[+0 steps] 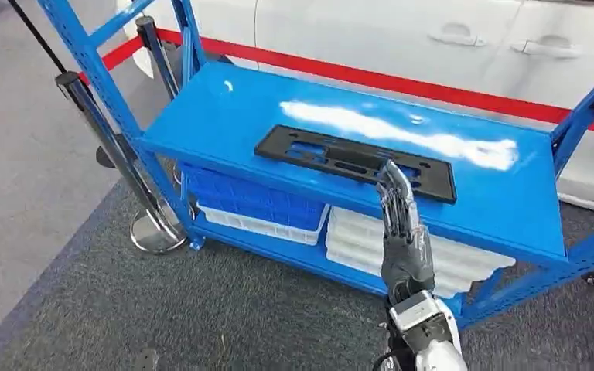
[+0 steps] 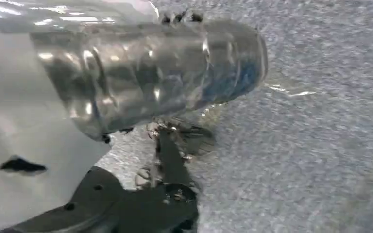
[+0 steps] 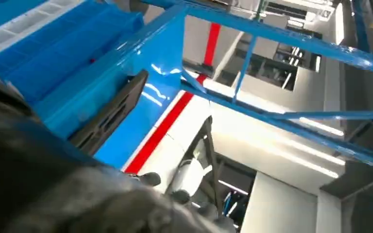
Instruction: Take the parts from the cabinet and place them on the table.
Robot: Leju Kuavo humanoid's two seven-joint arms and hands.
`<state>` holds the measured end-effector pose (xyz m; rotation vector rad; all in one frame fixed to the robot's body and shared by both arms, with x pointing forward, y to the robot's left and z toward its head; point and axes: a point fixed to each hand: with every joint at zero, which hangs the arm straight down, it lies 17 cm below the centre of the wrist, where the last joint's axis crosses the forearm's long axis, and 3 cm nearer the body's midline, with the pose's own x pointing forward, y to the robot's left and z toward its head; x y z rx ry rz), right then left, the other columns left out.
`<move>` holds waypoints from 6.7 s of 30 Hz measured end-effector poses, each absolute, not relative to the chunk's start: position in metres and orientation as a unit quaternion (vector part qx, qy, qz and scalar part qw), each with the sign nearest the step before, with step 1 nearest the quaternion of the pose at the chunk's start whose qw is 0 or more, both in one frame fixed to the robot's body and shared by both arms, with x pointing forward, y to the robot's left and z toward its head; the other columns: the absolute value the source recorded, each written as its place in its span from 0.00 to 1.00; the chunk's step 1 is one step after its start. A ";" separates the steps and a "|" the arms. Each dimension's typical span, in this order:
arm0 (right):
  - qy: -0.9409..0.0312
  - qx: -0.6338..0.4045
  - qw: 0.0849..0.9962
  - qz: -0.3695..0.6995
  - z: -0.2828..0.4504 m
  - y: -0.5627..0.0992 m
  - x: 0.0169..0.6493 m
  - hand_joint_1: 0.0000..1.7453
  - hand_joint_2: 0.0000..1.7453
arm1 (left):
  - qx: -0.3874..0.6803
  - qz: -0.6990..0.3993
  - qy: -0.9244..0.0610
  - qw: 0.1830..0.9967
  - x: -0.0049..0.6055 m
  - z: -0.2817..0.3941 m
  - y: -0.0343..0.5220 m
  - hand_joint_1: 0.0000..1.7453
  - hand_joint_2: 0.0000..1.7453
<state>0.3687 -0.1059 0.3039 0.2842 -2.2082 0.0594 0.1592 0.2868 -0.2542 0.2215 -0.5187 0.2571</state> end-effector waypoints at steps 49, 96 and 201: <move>-0.878 0.154 0.452 0.001 0.302 -0.104 0.381 0.00 0.00 | 0.126 0.139 -0.280 0.941 0.169 -0.247 0.281 0.00 0.00; -0.871 0.165 0.456 0.074 0.312 -0.074 0.392 0.00 1.00 | 0.113 0.109 -0.272 0.949 0.170 -0.249 0.266 0.00 0.00; -0.592 -0.343 0.431 0.588 0.125 0.031 0.527 1.00 1.00 | 0.073 0.018 -0.311 0.947 0.244 -0.224 0.220 0.00 0.00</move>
